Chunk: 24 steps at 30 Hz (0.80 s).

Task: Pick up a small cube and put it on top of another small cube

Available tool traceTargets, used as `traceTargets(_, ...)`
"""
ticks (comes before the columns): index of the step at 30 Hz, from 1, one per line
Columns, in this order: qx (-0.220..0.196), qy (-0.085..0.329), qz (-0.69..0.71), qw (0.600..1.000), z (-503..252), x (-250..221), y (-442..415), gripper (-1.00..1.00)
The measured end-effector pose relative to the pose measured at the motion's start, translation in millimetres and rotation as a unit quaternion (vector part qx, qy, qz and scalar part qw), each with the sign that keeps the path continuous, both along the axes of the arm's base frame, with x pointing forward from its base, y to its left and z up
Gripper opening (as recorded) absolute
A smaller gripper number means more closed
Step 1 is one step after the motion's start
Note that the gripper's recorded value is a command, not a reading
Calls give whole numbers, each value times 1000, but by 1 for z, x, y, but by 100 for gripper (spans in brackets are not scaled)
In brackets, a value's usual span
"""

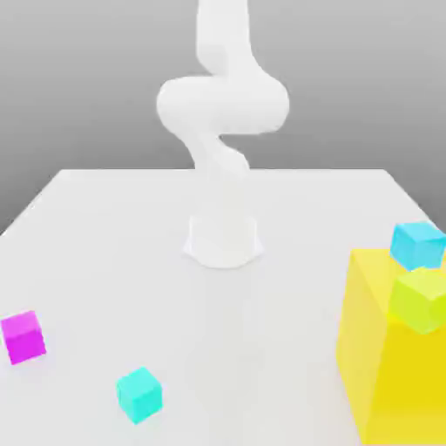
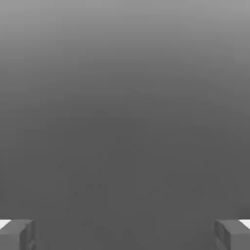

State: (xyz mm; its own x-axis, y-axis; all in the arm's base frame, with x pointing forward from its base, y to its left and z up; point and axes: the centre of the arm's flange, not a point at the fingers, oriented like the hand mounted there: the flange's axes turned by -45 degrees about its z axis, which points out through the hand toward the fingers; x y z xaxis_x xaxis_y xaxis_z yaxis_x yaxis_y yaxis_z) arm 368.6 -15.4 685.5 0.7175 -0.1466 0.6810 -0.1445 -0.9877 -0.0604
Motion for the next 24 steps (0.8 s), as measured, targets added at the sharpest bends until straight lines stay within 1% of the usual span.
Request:
traceTargets(2, 23, 17, -57, 998, -22, 17, -15, 0)
traceTargets(3, 23, 17, -57, 998, -22, 17, -15, 0)
traceTargets(5, 53, 38, -132, 989, -53, 36, -38, 0)
traceTargets(9, 97, 63, -245, 963, -102, 58, -77, 0)
traceTargets(12, 129, 78, -323, 934, -138, 67, -107, 0)
traceTargets(18, 188, 99, -473, 855, -213, 71, -168, 0)
traceTargets(24, 242, 109, -608, 748, -289, 55, -224, 0)
